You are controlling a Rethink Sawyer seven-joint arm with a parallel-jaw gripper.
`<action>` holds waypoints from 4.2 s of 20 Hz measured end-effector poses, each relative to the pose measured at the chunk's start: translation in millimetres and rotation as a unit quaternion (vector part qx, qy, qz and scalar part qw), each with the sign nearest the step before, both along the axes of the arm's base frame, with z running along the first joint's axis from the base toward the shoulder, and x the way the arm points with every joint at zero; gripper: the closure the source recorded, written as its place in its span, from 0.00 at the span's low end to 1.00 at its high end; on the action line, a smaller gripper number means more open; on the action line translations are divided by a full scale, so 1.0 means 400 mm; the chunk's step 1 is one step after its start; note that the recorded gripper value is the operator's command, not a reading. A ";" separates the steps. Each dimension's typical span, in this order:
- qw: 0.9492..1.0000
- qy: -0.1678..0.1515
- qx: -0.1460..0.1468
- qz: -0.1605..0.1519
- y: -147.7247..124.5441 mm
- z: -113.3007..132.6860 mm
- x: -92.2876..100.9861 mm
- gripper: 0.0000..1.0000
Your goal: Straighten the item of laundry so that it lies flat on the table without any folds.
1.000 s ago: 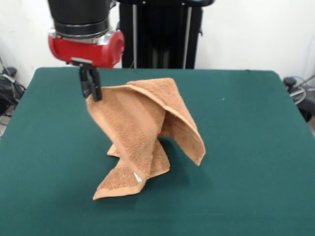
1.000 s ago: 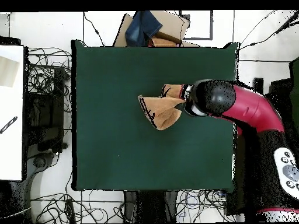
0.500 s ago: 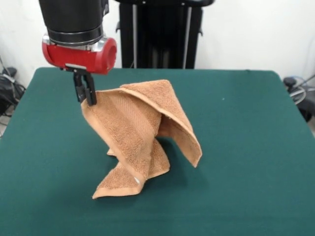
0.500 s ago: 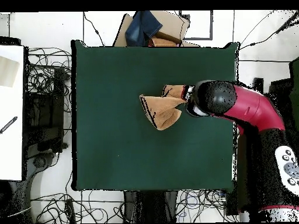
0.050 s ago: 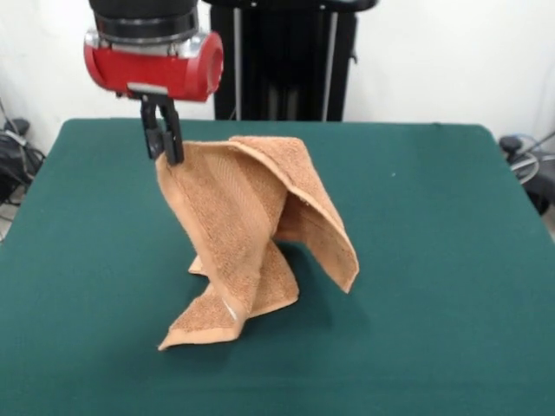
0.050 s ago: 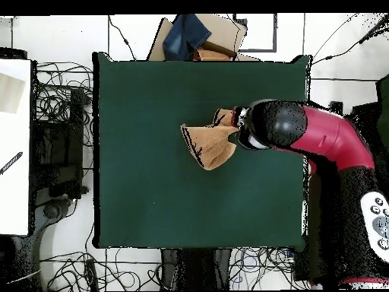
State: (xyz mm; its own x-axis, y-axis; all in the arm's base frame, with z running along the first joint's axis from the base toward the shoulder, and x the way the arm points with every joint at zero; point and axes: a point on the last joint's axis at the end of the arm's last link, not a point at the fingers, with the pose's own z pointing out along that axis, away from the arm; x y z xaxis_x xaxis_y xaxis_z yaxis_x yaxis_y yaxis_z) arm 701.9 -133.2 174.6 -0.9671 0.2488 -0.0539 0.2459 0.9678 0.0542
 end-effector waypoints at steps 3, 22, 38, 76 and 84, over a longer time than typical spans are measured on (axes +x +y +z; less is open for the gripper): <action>1.000 0.002 -0.004 0.001 -0.002 0.033 -0.002 1.00; 0.998 0.066 -0.002 0.001 -0.007 0.258 -0.056 1.00; 0.998 0.063 -0.010 -0.013 -0.044 0.381 -0.085 1.00; 0.993 0.093 0.008 0.075 -0.219 0.380 -0.295 1.00; 0.993 0.090 0.008 0.072 -0.231 0.387 -0.297 1.00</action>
State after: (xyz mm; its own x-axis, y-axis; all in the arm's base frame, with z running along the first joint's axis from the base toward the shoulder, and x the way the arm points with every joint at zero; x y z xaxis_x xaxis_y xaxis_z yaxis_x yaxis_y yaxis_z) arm 583.1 -225.5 329.4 -0.9863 0.1065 0.1259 0.1121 0.9930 0.0377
